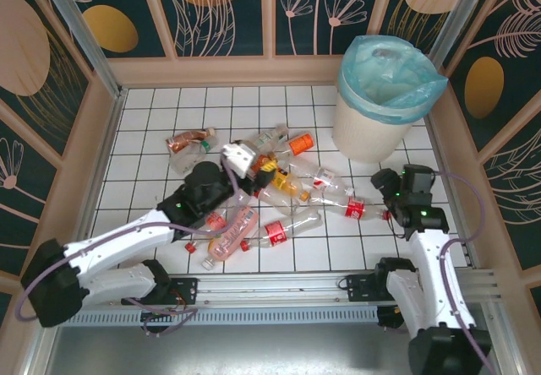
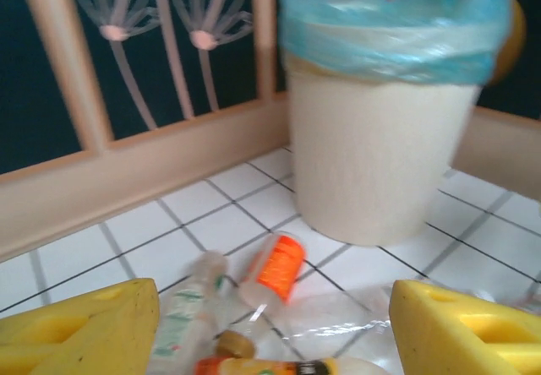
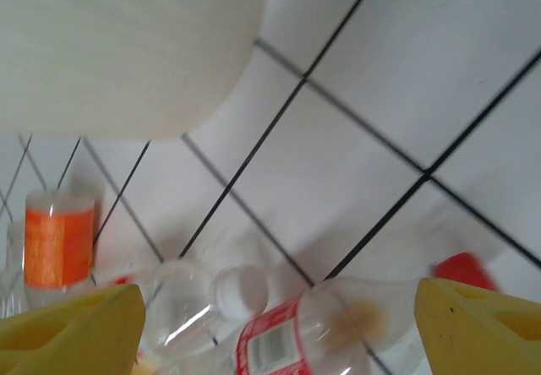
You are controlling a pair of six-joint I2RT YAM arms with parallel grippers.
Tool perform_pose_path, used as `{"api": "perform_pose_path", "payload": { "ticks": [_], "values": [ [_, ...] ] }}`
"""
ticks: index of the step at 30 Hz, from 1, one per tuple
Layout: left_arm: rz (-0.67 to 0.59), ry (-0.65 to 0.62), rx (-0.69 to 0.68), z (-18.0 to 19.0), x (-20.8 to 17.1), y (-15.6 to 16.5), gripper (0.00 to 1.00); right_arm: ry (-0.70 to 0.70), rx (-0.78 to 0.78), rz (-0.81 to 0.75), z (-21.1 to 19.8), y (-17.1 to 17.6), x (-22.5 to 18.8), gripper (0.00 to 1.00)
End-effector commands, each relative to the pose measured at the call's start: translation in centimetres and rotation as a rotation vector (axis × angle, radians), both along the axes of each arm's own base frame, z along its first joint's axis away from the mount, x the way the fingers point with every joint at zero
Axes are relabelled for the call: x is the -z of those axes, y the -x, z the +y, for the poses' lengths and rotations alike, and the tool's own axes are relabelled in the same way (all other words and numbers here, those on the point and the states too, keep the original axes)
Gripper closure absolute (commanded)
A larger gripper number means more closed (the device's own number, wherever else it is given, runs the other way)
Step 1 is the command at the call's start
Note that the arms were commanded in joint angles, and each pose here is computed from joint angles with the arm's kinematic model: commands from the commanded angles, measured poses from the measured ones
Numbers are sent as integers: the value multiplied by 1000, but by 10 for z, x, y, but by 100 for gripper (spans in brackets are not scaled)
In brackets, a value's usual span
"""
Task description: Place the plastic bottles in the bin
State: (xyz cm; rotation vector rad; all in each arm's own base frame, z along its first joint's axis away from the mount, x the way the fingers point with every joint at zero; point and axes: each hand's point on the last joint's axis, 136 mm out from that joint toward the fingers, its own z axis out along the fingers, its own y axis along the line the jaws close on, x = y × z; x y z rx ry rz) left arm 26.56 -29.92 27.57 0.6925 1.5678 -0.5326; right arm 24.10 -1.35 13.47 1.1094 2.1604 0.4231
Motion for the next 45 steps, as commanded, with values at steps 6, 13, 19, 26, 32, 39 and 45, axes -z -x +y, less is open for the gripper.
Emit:
{"api": "perform_pose_path", "payload": {
  "ticks": [6, 13, 19, 26, 32, 39, 45],
  "values": [
    [-79, -76, 296, -82, -1, 39, 25, -132, 87, 39, -26, 15, 17, 16],
    [-61, -115, 372, -114, 5, 45, 25, -290, 117, 55, -11, 22, 52, 18],
    [-56, -123, 375, -120, 6, 43, 25, -319, 136, 88, -7, 31, 73, 19],
    [-47, -139, 373, -122, 13, 42, 24, -333, 143, 99, -5, 34, 85, 19],
    [-43, -148, 371, -122, 17, 41, 24, -357, 153, 64, -5, 30, 90, 23],
    [-34, -156, 364, -121, 22, 40, 24, -434, 155, -4, 0, 23, 91, 33],
    [-23, -157, 364, -122, 25, 39, 24, -430, 164, -22, -4, 23, 90, 37]
  ]
}}
